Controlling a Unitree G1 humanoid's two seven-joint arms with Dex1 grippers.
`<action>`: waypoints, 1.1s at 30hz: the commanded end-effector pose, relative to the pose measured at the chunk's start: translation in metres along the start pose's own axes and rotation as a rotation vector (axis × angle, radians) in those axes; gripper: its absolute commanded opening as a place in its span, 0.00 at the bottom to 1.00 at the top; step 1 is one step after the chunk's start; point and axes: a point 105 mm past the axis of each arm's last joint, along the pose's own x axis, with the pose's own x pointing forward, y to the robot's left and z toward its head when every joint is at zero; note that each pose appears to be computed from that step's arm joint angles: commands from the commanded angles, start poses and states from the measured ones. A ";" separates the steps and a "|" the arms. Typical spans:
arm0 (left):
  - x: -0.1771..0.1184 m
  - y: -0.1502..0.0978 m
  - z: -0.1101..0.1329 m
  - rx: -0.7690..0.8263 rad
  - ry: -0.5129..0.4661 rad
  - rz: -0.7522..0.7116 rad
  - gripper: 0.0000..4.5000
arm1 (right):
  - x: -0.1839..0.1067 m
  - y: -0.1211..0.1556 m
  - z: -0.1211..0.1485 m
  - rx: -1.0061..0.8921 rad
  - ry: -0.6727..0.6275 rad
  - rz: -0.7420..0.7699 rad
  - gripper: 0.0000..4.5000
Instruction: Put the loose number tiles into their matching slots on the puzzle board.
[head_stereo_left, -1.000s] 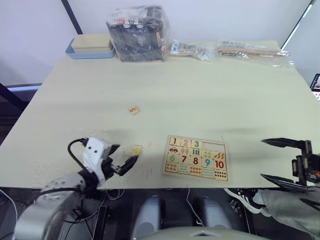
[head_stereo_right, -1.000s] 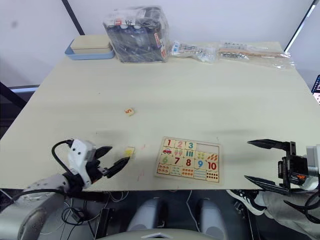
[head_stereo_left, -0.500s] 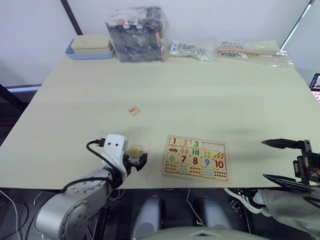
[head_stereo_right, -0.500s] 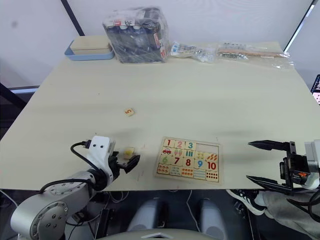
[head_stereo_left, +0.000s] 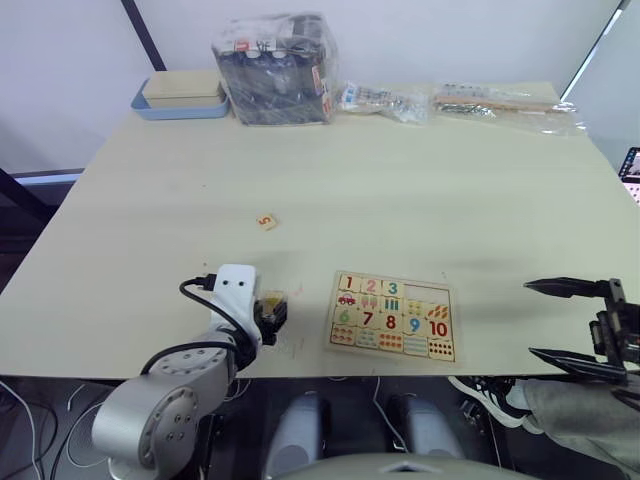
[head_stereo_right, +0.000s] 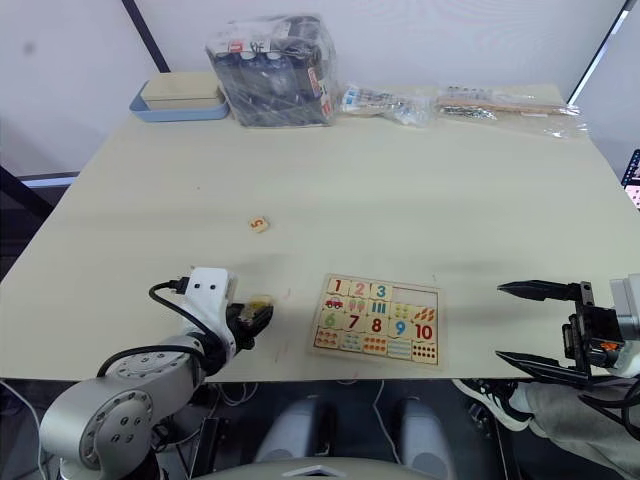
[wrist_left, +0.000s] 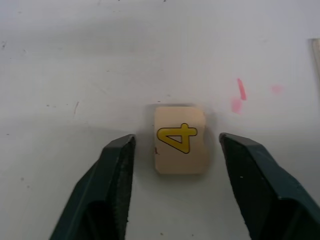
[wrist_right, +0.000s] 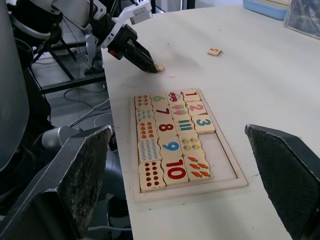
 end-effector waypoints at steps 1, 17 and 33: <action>0.000 -0.002 -0.007 0.003 0.028 0.025 0.63 | -0.002 0.000 0.008 -0.036 -0.010 0.000 1.00; -0.008 0.019 0.007 0.101 -0.015 -0.017 0.21 | 0.000 0.004 0.004 -0.046 -0.032 -0.039 1.00; -0.032 -0.004 0.118 0.930 -0.077 -0.641 0.21 | 0.016 -0.001 0.021 -0.172 -0.081 -0.134 1.00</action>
